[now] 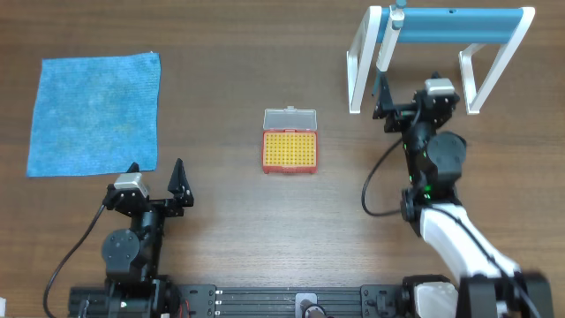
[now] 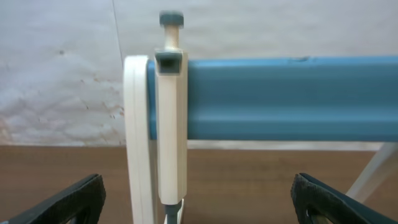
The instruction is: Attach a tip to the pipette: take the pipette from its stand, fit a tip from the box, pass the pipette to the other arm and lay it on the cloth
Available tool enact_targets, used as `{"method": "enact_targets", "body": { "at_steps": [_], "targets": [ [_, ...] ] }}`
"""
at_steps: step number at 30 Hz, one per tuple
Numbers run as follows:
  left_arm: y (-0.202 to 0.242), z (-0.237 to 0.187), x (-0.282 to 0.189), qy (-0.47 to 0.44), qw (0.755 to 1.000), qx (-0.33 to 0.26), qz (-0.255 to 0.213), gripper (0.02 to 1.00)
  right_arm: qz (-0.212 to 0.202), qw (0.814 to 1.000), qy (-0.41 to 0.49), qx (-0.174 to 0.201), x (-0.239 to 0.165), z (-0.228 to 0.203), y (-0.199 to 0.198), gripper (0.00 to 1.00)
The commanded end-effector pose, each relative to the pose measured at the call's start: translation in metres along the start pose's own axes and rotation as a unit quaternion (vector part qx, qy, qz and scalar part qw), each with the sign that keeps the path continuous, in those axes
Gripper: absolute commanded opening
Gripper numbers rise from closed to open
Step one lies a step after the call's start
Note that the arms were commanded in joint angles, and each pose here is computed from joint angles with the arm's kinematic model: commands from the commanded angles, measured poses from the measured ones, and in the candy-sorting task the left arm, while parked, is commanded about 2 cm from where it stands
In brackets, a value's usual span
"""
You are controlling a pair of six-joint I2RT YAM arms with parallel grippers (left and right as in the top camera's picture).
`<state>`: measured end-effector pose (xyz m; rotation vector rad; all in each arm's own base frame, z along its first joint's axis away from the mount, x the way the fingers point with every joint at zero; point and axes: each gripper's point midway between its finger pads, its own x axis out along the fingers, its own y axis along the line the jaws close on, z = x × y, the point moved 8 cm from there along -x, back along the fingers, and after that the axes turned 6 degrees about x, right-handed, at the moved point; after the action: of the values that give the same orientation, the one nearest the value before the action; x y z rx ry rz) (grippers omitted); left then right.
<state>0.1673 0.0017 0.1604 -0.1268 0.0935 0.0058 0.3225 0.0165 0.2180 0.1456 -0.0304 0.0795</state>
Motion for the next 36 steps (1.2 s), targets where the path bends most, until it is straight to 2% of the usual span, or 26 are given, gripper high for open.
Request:
{"method": "enact_targets", "body": {
  "at_steps": [1, 13, 17, 21, 36],
  "targets": [
    [-0.001, -0.001, 0.0, 0.0, 1.0, 0.005, -0.004, 0.923, 0.006, 1.0, 0.008, -0.006, 0.027, -0.007, 0.0, 0.974],
    [-0.001, -0.001, 0.0, 0.0, 1.0, 0.005, -0.004, 0.923, -0.001, 1.0, 0.025, -0.007, 0.064, -0.02, -0.006, 0.972],
    [-0.001, -0.001, 0.0, 0.0, 1.0, 0.005, -0.004, 0.925, -0.007, 1.0, 0.025, -0.009, 0.066, -0.02, -0.008, 0.974],
    [-0.001, -0.001, 0.0, 0.0, 1.0, 0.005, -0.004, 0.923, -0.01, 0.999, 0.025, -0.038, 0.066, -0.02, -0.01, 0.974],
    [-0.001, -0.001, 0.0, 0.0, 1.0, 0.005, -0.004, 0.923, -0.012, 0.999, 0.029, -0.038, 0.067, -0.023, -0.012, 0.974]
  ]
}}
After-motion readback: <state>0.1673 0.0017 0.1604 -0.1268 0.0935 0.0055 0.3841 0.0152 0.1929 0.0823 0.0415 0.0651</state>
